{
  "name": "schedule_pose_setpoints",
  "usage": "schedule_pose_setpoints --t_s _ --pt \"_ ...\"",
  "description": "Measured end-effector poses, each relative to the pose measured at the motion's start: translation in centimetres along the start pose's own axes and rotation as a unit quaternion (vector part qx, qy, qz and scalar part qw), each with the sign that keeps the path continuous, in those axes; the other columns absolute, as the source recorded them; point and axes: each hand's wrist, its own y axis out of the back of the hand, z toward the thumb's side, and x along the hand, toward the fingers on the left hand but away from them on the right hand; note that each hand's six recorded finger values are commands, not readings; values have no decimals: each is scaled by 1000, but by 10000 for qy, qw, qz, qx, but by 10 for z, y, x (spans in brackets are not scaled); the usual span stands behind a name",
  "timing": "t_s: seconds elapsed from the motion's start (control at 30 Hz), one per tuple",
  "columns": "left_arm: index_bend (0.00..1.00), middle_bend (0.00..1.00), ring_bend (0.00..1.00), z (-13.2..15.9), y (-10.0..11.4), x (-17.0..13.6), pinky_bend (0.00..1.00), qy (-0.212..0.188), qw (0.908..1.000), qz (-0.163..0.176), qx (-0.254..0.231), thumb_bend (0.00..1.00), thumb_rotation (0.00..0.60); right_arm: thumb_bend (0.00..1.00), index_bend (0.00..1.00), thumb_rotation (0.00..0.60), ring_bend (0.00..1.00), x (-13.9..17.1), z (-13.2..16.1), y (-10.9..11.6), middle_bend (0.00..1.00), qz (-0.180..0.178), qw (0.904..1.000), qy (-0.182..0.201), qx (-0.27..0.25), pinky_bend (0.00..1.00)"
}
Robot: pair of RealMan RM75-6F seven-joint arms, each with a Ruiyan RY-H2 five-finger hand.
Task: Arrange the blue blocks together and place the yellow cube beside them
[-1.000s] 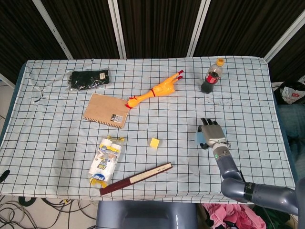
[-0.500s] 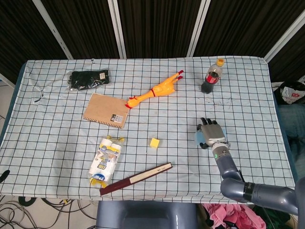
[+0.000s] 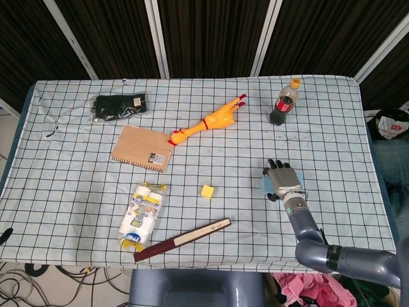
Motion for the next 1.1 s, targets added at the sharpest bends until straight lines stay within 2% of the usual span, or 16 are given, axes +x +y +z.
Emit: schedule_pose_setpoints --t_s 0.37,0.53,0.73,1.1 --pt "191 64 0 0 0 0 0 -16 10000 -2 -28 37 600 241 211 600 0 16 32 24 0 -465 9977 449 -221 91" --pt "191 64 0 1 0 0 0 -33 10000 -4 -64 37 600 207 211 600 0 30 62 26 0 -378 9960 755 -295 91" --pt "191 64 0 1 0 -1 0 -73 9999 -12 -76 37 600 189 224 600 0 36 99 26 0 -254 9945 917 -430 91" --pt "192 65 0 1 1 0 0 -116 9999 -10 -96 37 600 163 263 600 0 25 153 7 0 -55 9954 614 -733 91"
